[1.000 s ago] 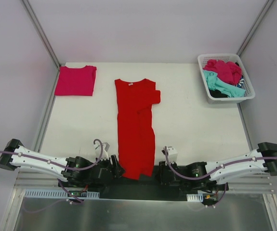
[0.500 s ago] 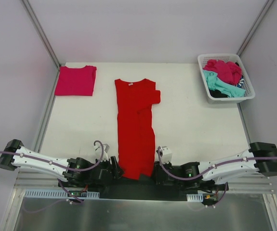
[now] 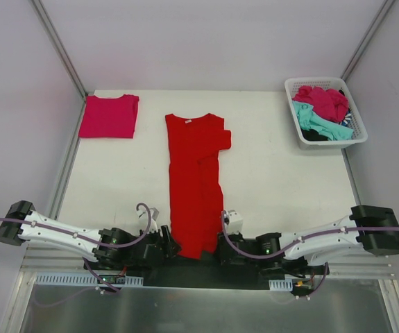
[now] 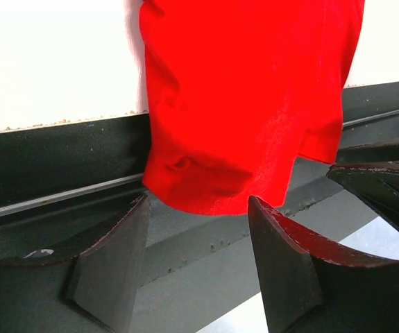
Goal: Fold and stack the t-shirts
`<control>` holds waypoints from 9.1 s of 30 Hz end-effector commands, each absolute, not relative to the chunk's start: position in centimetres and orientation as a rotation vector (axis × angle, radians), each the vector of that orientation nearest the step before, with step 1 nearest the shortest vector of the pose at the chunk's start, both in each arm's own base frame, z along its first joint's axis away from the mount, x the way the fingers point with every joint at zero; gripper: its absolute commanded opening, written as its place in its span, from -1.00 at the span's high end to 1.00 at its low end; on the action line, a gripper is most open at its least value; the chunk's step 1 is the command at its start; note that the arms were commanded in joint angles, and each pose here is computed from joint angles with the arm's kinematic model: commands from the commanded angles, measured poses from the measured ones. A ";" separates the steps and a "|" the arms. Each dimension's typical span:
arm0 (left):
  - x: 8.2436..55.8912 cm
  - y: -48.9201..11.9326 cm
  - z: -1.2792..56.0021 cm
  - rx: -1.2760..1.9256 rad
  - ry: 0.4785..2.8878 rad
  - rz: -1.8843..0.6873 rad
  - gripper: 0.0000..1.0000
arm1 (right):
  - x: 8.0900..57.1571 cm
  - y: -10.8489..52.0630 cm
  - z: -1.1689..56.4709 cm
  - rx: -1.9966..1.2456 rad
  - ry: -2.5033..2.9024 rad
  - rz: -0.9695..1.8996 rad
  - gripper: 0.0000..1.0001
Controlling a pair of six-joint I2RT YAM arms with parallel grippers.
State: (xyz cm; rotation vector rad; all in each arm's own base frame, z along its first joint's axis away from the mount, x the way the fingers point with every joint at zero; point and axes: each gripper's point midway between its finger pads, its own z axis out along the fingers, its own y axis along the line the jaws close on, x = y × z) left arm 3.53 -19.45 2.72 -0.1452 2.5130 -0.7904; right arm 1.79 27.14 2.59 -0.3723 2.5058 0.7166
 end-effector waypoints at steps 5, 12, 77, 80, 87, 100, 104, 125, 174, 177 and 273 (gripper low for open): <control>4.2 -19.2 1.9 -0.153 2.477 -0.755 -0.11 | 2.7 28.1 3.2 -0.360 2.484 0.729 0.44; 4.0 -19.3 1.1 -0.168 2.491 -0.759 0.01 | 2.8 28.3 2.3 -0.353 2.491 0.741 0.48; 9.8 -16.8 14.8 -0.128 2.333 -0.592 1.00 | 10.8 24.5 12.8 -0.361 2.349 0.565 0.81; 10.6 -17.4 15.4 -0.100 2.318 -0.601 1.00 | 11.4 25.3 13.0 -0.377 2.367 0.569 0.81; 9.5 -19.3 13.4 -0.035 2.414 -0.588 1.00 | 10.2 26.6 12.2 -0.420 2.424 0.621 0.57; 7.0 -18.3 6.3 -0.306 2.476 -0.877 0.87 | 6.9 23.7 7.8 -0.248 2.436 0.734 0.21; 7.0 -18.4 5.5 -0.315 2.475 -0.882 0.87 | 6.4 23.9 7.1 -0.249 2.444 0.727 0.24; 5.0 -19.5 2.9 -0.416 2.530 -0.999 0.89 | 3.4 25.9 4.8 -0.157 2.467 0.853 0.32; 2.7 -19.4 3.6 -0.194 2.668 -0.750 0.31 | 1.9 28.1 4.2 -0.272 2.524 0.795 0.35; 2.3 -19.1 4.1 -0.150 2.712 -0.638 0.35 | 1.8 28.3 4.3 -0.284 2.520 0.800 0.36; 9.1 -19.5 10.7 -0.214 2.603 -0.623 1.00 | 10.6 25.9 11.9 -0.305 2.412 0.657 0.99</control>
